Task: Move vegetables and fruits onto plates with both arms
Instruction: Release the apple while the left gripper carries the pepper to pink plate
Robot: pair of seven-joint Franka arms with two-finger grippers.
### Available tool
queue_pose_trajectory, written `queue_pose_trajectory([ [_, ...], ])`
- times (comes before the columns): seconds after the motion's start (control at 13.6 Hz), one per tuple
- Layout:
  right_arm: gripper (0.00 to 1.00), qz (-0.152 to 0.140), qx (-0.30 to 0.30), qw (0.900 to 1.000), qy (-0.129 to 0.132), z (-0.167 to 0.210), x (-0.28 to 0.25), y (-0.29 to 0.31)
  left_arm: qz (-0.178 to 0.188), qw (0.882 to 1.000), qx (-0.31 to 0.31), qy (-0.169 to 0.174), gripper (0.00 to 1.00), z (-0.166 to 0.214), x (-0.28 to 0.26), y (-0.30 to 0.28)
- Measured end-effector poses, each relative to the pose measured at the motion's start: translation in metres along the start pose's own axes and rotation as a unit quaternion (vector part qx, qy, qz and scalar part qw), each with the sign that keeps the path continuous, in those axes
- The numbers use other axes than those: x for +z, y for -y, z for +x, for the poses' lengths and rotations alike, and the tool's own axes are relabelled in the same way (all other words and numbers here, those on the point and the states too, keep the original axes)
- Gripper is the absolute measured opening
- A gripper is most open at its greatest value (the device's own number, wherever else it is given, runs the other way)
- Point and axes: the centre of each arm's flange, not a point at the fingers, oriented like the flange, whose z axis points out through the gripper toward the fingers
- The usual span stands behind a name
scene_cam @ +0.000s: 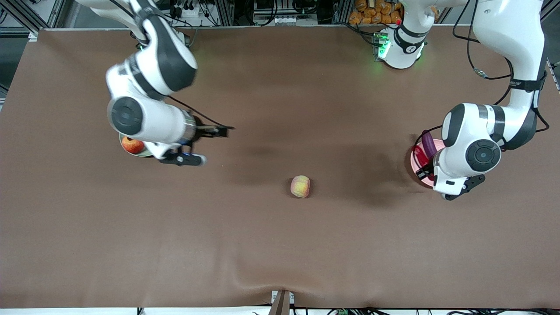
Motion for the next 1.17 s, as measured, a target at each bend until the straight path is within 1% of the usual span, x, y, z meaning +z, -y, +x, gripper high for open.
queue_pose_trajectory([
  [0.15,1.0,0.064,0.067,0.996,-0.009,0.022,0.028,0.036,0.042,0.998,0.037,-0.006,0.37,0.0,0.024,-0.001],
  [0.22,1.0,0.089,0.097,0.991,-0.021,0.031,0.047,0.053,0.055,0.997,0.048,-0.005,0.37,-0.002,0.034,-0.006],
  [0.44,1.0,0.141,0.165,0.973,-0.079,0.036,0.118,0.101,0.068,0.996,0.063,0.002,0.37,-0.005,0.052,-0.017],
  [0.51,1.0,0.153,0.179,0.968,-0.093,0.034,0.141,0.113,0.069,0.996,0.064,0.003,0.37,-0.005,0.054,-0.018],
  [0.59,1.0,0.157,0.185,0.965,-0.1,0.031,0.162,0.121,0.07,0.995,0.064,0.003,0.37,-0.004,0.056,-0.019],
  [0.66,1.0,0.156,0.188,0.964,-0.101,0.028,0.178,0.127,0.07,0.995,0.065,0.003,0.37,-0.004,0.058,-0.02],
  [0.73,1.0,0.156,0.19,0.964,-0.101,0.027,0.189,0.132,0.071,0.995,0.067,0.002,0.37,-0.003,0.059,-0.021],
  [0.81,1.0,0.161,0.19,0.962,-0.107,0.029,0.195,0.134,0.073,0.995,0.069,0.0,0.37,-0.001,0.06,-0.023],
  [1.03,1.0,0.194,0.194,0.951,-0.141,0.038,0.213,0.142,0.072,0.995,0.069,-0.001,0.37,0.005,0.063,-0.028],
  [1.17,1.0,0.202,0.188,0.949,-0.15,0.041,0.228,0.152,0.073,0.995,0.069,0.0,0.37,0.008,0.068,-0.032],
])
